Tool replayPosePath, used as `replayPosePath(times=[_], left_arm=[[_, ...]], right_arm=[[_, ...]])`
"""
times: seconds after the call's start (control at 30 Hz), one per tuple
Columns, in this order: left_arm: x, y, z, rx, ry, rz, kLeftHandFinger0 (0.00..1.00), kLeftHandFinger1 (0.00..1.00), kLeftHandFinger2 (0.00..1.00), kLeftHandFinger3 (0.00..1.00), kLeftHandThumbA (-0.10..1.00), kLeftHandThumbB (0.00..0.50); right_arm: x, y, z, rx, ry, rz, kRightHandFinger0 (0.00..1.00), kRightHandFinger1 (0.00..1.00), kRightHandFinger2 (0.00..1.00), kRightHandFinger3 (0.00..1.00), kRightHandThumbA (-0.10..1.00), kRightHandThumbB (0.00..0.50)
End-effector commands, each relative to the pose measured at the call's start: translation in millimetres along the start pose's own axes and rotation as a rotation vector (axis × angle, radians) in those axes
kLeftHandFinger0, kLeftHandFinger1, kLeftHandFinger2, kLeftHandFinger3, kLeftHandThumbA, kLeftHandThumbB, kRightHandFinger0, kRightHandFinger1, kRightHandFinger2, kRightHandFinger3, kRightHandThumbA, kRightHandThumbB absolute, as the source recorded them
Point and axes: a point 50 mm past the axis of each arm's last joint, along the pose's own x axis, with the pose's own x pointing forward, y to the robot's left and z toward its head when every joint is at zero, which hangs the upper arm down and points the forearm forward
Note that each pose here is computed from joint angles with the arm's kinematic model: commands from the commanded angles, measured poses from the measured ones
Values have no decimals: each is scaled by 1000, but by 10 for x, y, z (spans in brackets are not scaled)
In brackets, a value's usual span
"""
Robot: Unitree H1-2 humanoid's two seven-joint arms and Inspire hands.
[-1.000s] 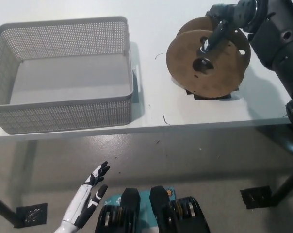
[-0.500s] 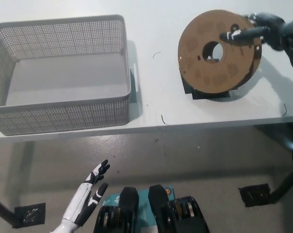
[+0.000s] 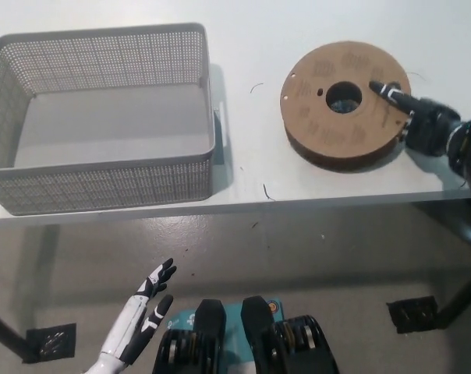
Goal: Use the right hand to pick up a 3d printing filament and place it into a container on the left side
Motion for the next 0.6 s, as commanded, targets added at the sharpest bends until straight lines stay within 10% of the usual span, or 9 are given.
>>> replayPosePath(times=[0.0,0.23,0.3,0.37,0.43,0.57], left_arm=[[69,61,86,24,-54,-10,1000,1000,1000,1000,1000,242],[41,44,78,25,-45,-11,1000,1000,1000,1000,1000,239],[34,44,76,32,-45,-12,1000,1000,1000,1000,1000,241],[26,44,71,34,-41,-13,1000,1000,1000,1000,1000,246],[22,42,70,32,-40,-16,1000,1000,1000,1000,1000,254],[34,44,80,40,-46,-20,1000,1000,1000,1000,1000,251]], right_arm=[[-20,439,529,544,-208,181,0,10,587,905,-100,72],[87,687,236,703,-170,249,0,40,629,1000,-100,93],[97,785,236,717,-162,282,0,23,592,490,-100,95],[104,878,254,722,-161,293,0,37,546,413,-100,112],[104,968,299,720,-160,304,0,71,581,662,-100,99],[77,1229,482,664,-189,358,0,85,609,634,-100,108]])
